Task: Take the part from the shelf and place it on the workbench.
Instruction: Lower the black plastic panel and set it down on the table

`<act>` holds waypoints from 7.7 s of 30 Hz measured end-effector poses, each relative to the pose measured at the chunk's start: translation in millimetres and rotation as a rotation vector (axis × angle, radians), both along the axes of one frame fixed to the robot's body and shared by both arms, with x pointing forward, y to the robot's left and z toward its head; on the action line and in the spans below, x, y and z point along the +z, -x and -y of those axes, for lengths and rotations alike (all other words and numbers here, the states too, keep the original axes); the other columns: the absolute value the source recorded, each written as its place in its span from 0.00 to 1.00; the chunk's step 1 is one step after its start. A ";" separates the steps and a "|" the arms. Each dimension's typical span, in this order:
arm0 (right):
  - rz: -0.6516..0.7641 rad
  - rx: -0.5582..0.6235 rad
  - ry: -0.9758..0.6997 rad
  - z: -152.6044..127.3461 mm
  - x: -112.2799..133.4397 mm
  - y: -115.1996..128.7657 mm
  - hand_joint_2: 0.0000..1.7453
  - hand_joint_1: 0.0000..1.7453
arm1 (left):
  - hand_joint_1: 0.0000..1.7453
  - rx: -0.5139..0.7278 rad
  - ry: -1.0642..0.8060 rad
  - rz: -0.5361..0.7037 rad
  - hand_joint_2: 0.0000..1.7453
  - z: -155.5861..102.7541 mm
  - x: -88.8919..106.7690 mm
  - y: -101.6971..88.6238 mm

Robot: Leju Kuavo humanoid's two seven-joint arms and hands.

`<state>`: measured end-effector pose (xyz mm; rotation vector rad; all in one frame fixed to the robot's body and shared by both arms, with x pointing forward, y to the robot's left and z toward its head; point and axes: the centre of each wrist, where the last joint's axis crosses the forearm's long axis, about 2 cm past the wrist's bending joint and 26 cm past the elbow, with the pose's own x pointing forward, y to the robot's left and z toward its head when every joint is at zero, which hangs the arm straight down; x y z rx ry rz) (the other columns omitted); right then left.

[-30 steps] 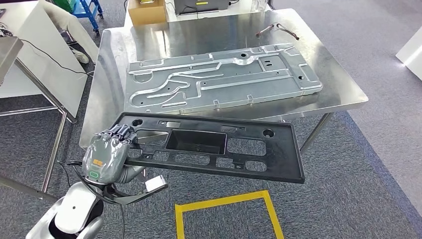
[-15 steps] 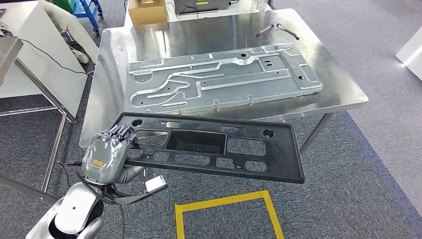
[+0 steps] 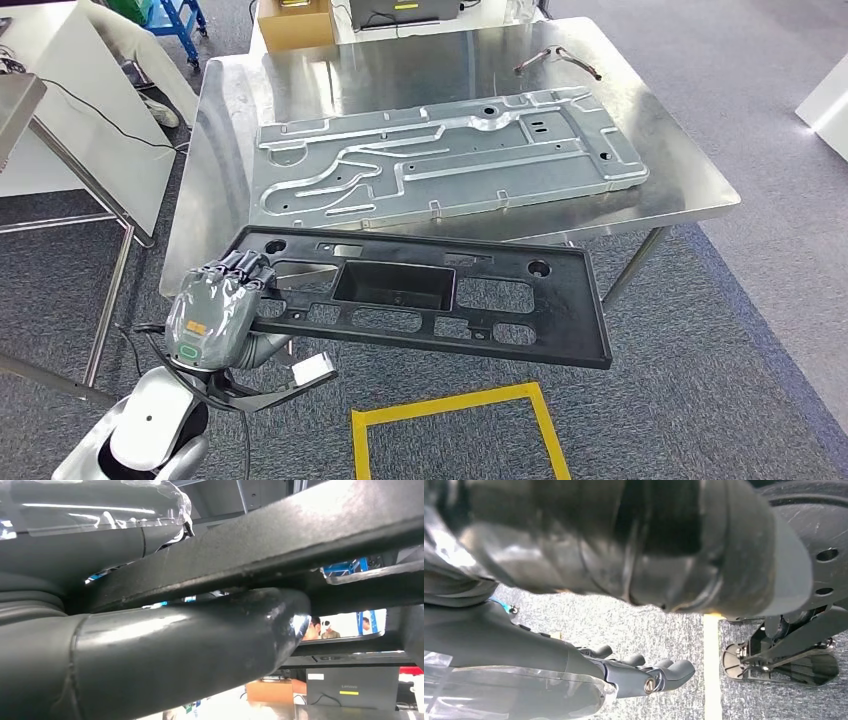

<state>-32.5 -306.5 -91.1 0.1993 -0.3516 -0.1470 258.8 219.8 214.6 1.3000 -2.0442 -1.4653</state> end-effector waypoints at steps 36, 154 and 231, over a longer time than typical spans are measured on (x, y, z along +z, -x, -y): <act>-0.001 0.008 0.014 -2.0 -0.6 -0.7 0.00 0.00 | 1.00 -0.003 -0.005 0.006 0.00 3.5 0.3 1.9; -0.022 -0.025 0.007 1.4 -1.8 -9.1 0.00 0.00 | 0.00 0.121 -0.036 -0.648 0.00 27.9 -51.8 15.7; 0.010 -0.029 0.006 -3.4 1.2 -8.7 0.00 0.00 | 0.00 0.139 0.221 -0.290 0.00 39.5 -21.2 22.7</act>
